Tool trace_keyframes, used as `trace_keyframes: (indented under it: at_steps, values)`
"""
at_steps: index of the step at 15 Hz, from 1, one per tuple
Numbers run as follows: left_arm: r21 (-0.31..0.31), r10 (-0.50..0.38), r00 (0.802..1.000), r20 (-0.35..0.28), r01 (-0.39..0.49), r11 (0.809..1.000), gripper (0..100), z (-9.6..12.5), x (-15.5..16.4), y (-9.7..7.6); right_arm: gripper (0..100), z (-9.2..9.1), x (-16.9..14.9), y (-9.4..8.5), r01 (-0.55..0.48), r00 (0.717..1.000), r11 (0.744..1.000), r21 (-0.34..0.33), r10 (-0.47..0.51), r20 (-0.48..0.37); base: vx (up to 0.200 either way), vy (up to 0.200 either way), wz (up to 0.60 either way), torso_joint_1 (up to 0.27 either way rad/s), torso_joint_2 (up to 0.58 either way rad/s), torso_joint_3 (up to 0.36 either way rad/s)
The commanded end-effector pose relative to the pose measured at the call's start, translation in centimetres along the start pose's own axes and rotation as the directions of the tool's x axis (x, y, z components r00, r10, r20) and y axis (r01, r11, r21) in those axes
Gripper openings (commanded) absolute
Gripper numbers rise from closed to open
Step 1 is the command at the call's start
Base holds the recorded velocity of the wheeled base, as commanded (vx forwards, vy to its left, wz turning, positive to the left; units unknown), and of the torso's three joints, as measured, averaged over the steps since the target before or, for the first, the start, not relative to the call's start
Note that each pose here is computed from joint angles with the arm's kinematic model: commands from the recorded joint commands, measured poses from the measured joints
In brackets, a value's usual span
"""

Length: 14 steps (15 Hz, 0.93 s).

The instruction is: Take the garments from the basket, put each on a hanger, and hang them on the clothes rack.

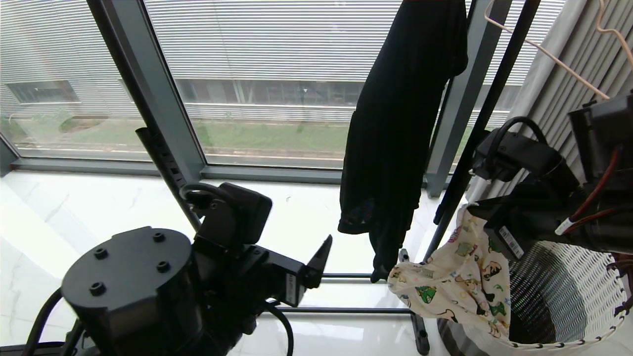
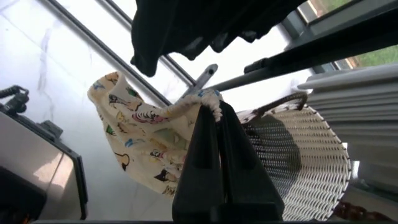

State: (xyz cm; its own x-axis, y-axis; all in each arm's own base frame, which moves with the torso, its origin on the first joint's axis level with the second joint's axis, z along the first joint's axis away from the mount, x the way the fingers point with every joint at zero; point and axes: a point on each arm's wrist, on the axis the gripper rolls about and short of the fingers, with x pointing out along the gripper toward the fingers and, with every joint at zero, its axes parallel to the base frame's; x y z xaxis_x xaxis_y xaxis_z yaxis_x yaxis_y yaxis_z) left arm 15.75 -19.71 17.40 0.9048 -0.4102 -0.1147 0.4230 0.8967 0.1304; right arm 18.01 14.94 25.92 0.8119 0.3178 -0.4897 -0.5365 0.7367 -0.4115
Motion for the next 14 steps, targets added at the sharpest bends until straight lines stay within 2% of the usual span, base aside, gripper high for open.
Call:
trace_keyframes:
  at_steps: [1, 3, 4, 5, 6, 7, 8, 10, 11, 14]
  values:
    - [-0.066, -0.138, 0.99, 0.024, 0.14, 0.988, 100, 2.9, -0.5, -3.9, 0, 0.5, -1.9, -0.6, 0.01, 0.998, 1.0, 0.014, -0.011, 0.058, 0.0, 0.0, 0.0, 0.0, 0.0, 0.0]
    - [-0.074, -0.217, 0.976, -0.001, 0.217, 0.973, 100, 3.1, -1.0, -6.3, 0, 0.6, -3.1, -0.5, -0.005, 0.997, 1.0, 0.005, 0.004, 0.076, 0.0, 0.0, 0.0, 0.0, 0.0, 0.0]
    - [-0.046, -0.26, 0.965, -0.038, 0.258, 0.965, 100, 1.9, -1.0, -8.1, 0, 0.9, -4.2, -0.2, -0.024, 0.994, 1.0, -0.004, 0.024, 0.107, 0.0, 0.0, 0.0, 0.0, 0.0, 0.0]
    - [-0.036, -0.262, 0.962, -0.073, 0.26, 0.965, 100, 0.8, -0.3, -8.9, 0, 1.1, -5.0, -0.2, -0.038, 0.992, 0.999, -0.012, 0.039, 0.12, 0.0, 0.0, 0.0, 0.0, 0.0, 0.0]
    - [-0.056, -0.247, 0.964, -0.102, 0.242, 0.969, 100, -0.6, 1.0, -9.7, 0, 1.2, -6.3, -0.1, -0.059, 0.989, 0.998, -0.026, 0.062, 0.134, 0.0, 0.0, 0.0, 0.0, 0.0, 0.0]
    - [-0.091, -0.246, 0.964, -0.101, 0.237, 0.967, 100, -1.4, 1.9, -10.3, 0, 1.1, -7.3, 0.0, -0.079, 0.987, 0.996, -0.04, 0.084, 0.139, 0.0, 0.0, 0.0, 0.0, 0.0, 0.0]
    - [-0.098, -0.251, 0.962, -0.11, 0.241, 0.966, 100, -2.1, 2.5, -10.8, 0, 0.9, -8.2, 0.0, -0.093, 0.984, 0.994, -0.05, 0.1, 0.148, 0.0, 0.0, 0.0, 0.0, 0.0, 0.0]
    - [-0.094, -0.261, 0.955, -0.138, 0.25, 0.964, 100, -3.1, 3.2, -11.3, 0, 0.5, -9.6, 0.2, -0.118, 0.978, 0.991, -0.068, 0.128, 0.167, 0.0, 0.0, 0.0, 0.0, 0.0, 0.0]
    - [-0.093, -0.265, 0.951, -0.16, 0.253, 0.963, 100, -3.8, 4.1, -10.9, 0, 0.1, -10.6, 0.1, -0.136, 0.972, 0.988, -0.079, 0.149, 0.182, 0.0, 0.0, 0.0, 0.0, 0.0, 0.0]
    - [-0.082, -0.283, 0.939, -0.197, 0.271, 0.959, 100, -5.2, 5.0, -11.4, 0, -0.1, -11.5, 0.3, -0.162, 0.963, 0.982, -0.097, 0.179, 0.201, 0.0, 0.0, 0.0, 0.0, 0.0, 0.0]
